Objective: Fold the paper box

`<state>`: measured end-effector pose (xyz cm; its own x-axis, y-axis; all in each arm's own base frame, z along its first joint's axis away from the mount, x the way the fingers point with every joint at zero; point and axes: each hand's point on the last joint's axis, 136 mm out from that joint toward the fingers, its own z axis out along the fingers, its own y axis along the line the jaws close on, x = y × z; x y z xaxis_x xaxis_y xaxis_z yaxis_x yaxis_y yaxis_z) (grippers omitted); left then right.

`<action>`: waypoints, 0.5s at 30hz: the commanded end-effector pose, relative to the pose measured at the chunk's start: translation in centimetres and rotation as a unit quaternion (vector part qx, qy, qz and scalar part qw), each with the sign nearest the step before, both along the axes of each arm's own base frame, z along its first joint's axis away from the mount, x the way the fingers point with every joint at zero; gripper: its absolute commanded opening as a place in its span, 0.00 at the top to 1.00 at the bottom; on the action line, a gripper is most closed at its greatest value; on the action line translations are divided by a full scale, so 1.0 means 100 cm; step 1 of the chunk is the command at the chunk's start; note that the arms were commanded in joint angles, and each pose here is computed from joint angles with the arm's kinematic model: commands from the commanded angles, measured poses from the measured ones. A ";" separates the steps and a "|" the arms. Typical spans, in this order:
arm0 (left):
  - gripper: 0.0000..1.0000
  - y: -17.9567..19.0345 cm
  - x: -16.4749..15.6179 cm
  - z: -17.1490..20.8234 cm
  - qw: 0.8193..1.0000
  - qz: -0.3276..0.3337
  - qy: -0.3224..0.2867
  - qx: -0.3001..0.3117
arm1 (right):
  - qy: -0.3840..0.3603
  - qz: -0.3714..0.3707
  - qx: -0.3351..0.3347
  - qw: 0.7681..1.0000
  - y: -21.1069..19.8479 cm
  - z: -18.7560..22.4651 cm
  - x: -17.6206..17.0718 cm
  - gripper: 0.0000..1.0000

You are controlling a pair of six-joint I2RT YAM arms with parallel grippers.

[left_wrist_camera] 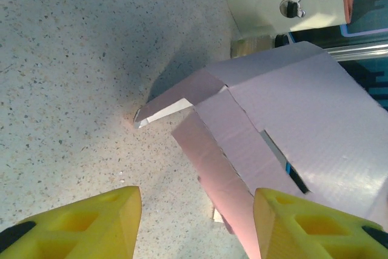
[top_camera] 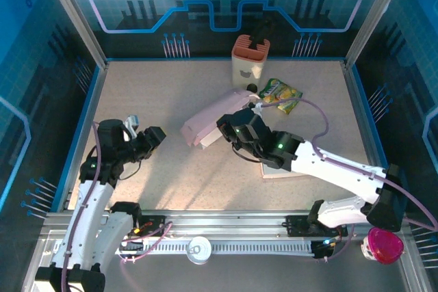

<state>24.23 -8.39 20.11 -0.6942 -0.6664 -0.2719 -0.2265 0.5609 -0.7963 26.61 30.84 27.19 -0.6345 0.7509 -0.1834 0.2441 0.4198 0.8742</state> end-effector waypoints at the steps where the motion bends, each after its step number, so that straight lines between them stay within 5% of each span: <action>1: 0.48 0.005 0.003 0.006 0.999 -0.002 -0.012 0.029 | -0.035 -0.016 -0.001 0.999 -0.013 0.028 -0.010 1.00; 10: 0.59 -0.005 0.083 -0.021 0.999 -0.038 -0.016 0.024 | -0.049 0.005 -0.003 0.999 -0.020 0.040 -0.037 1.00; 15: 0.65 -0.057 0.100 -0.034 0.992 -0.122 -0.022 -0.016 | -0.066 0.016 0.003 0.998 -0.017 0.054 -0.040 1.00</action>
